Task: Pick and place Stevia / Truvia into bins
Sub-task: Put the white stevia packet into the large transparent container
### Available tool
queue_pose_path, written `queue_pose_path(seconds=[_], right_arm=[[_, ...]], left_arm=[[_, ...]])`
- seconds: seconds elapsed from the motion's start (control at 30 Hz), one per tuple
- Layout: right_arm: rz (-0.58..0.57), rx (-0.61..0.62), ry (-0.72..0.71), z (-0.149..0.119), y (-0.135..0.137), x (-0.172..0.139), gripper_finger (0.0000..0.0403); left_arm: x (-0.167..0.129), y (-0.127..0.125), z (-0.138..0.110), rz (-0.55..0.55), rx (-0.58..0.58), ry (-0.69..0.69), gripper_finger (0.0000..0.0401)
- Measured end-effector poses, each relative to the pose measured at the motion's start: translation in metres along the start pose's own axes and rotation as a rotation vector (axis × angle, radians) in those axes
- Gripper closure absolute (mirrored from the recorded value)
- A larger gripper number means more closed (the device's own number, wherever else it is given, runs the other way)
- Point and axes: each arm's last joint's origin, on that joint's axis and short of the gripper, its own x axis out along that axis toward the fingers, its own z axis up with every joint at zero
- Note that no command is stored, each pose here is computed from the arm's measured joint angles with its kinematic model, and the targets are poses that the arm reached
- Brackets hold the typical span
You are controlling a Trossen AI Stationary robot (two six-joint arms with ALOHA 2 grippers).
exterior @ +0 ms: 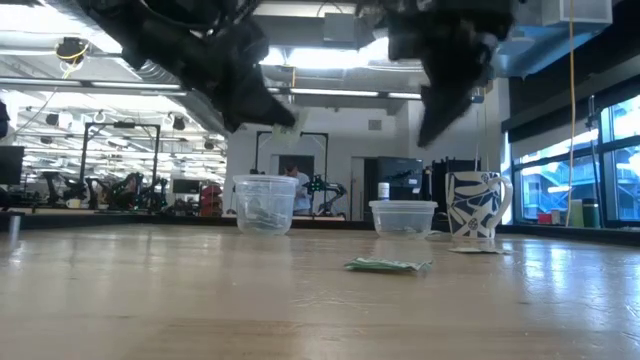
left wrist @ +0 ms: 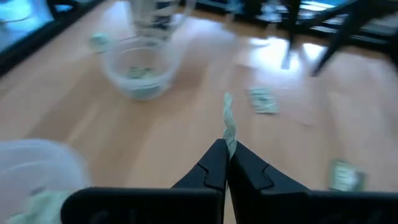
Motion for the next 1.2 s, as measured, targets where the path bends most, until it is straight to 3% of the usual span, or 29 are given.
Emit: queue_pose_path(seconds=[0.23, 0.53, 0.8, 1.03, 1.2], right_arm=[[-0.036, 0.077, 0.094, -0.028, -0.003, 0.02, 0.026], [-0.058, 0.154, 0.125, -0.048, -0.01, 0.037, 0.026], [-0.067, 0.174, 0.137, -0.053, -0.012, 0.04, 0.026], [-0.112, 0.301, 0.188, -0.059, -0.015, 0.039, 0.026], [-0.15, 0.323, 0.165, -0.058, -0.016, 0.039, 0.026]], left_arm=[[-0.003, 0.044, -0.001, 0.2, -0.041, 0.054, 0.0398], [-0.01, 0.082, 0.001, 0.355, -0.062, 0.056, 0.0398], [-0.011, 0.087, -0.008, 0.363, -0.057, 0.148, 0.0397], [-0.011, 0.087, -0.008, 0.364, -0.048, 0.154, 0.0397], [-0.011, 0.087, -0.008, 0.361, -0.042, 0.156, 0.0397]])
